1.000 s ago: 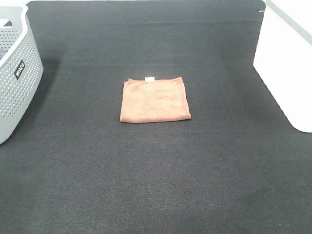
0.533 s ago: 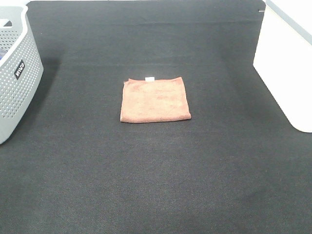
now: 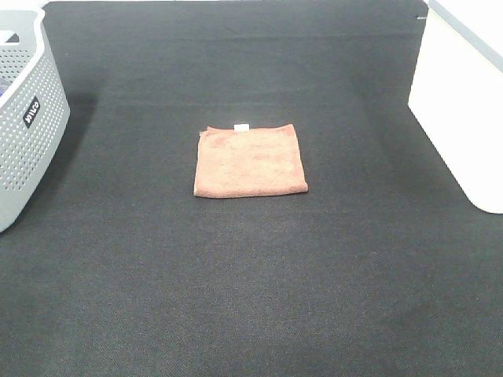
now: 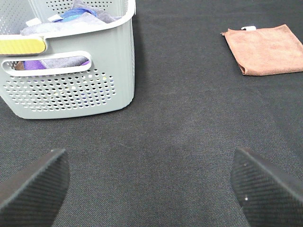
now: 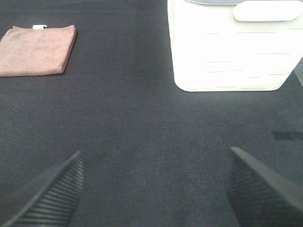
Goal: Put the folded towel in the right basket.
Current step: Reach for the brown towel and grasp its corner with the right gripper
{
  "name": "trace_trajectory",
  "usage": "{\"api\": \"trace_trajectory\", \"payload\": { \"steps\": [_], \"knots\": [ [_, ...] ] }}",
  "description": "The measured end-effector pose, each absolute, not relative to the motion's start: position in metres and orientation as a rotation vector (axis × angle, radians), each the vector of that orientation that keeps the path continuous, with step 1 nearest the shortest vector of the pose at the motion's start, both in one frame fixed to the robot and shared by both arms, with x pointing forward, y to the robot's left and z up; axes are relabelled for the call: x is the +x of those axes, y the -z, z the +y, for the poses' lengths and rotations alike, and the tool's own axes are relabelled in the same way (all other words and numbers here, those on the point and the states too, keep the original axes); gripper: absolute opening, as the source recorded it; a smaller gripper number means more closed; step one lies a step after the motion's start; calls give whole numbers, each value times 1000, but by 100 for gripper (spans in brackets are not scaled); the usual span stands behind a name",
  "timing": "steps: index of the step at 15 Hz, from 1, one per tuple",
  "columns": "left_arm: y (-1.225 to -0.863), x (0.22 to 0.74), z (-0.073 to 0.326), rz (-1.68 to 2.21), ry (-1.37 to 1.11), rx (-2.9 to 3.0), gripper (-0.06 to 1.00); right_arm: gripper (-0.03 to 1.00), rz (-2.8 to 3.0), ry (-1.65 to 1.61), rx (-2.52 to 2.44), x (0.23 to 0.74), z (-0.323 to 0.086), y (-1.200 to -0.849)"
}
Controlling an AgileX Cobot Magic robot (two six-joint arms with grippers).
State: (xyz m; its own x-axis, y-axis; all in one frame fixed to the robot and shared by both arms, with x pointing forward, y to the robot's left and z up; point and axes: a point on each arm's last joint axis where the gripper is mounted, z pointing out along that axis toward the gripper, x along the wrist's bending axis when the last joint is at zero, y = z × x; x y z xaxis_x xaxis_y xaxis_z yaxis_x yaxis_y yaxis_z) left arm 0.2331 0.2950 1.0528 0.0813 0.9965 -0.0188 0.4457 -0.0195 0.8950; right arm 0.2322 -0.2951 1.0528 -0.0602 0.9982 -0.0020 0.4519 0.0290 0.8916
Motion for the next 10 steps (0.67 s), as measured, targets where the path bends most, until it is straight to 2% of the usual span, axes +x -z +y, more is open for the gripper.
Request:
{"api": "trace_trajectory", "payload": {
  "steps": [10],
  "knots": [
    [-1053, 233, 295, 1472, -891, 1579, 88, 77, 1601, -981, 1506, 232, -295, -1053]
  ]
}}
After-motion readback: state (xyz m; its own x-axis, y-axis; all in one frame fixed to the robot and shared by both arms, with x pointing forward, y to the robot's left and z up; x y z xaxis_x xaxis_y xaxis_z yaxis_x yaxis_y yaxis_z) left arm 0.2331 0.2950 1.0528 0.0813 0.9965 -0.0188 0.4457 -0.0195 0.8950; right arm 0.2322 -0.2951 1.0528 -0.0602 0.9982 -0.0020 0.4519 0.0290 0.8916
